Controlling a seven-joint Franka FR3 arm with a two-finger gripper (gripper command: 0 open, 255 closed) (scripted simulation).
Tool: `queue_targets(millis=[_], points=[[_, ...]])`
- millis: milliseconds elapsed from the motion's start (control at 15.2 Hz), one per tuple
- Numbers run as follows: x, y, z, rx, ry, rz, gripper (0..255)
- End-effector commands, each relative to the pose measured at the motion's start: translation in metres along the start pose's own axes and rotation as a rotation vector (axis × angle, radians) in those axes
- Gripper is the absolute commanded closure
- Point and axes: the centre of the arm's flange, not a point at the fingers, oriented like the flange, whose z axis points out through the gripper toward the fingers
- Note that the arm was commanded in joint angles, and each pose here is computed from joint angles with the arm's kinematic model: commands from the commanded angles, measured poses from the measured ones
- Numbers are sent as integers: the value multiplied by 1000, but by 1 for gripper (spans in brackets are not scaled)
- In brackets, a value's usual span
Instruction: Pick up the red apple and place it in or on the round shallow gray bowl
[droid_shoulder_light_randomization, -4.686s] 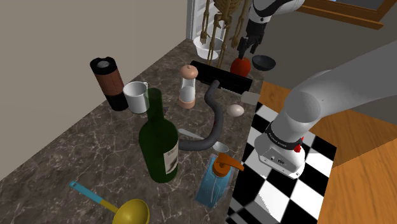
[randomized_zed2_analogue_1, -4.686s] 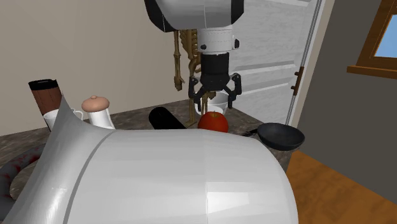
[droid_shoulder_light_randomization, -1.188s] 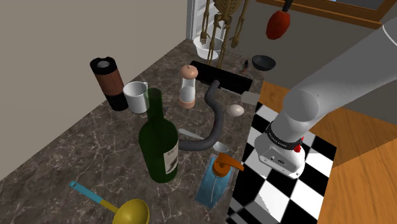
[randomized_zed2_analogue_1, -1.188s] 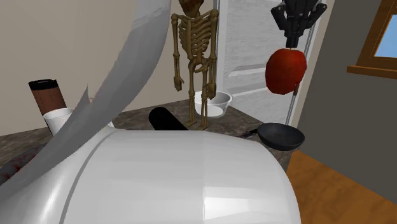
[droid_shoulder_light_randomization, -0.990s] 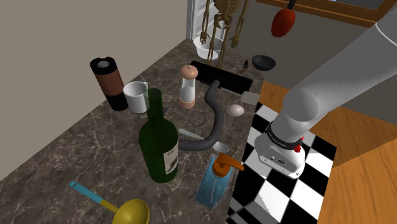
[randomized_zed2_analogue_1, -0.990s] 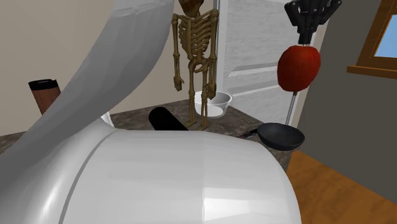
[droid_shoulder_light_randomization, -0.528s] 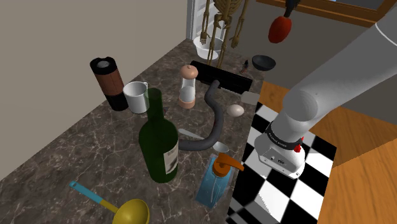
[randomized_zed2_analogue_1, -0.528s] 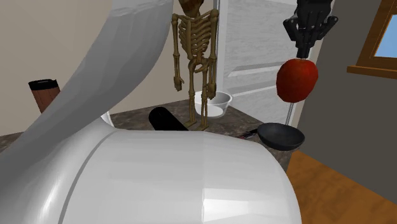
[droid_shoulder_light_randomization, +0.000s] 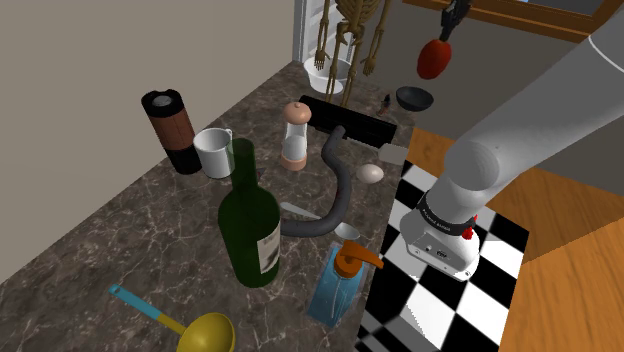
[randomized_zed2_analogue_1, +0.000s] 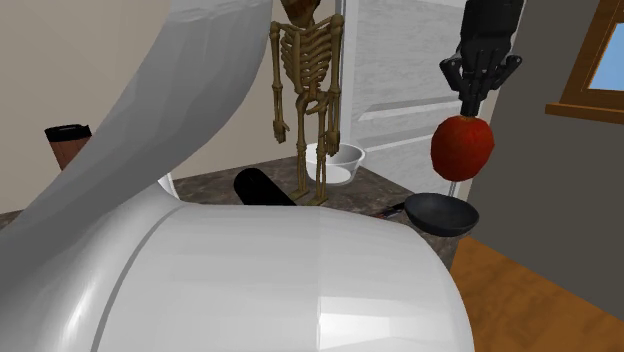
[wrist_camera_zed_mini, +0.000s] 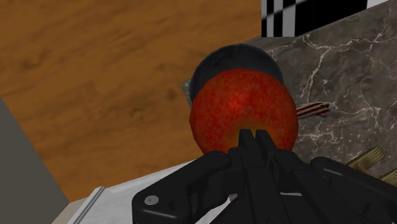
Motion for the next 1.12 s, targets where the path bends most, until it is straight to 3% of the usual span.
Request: queue_targets(millis=[0,726,1056], points=[[-1,-1,11,0,1,0,255],[-1,-3,69,0,1,0,255],[-1,-3,69,0,1,0,255]])
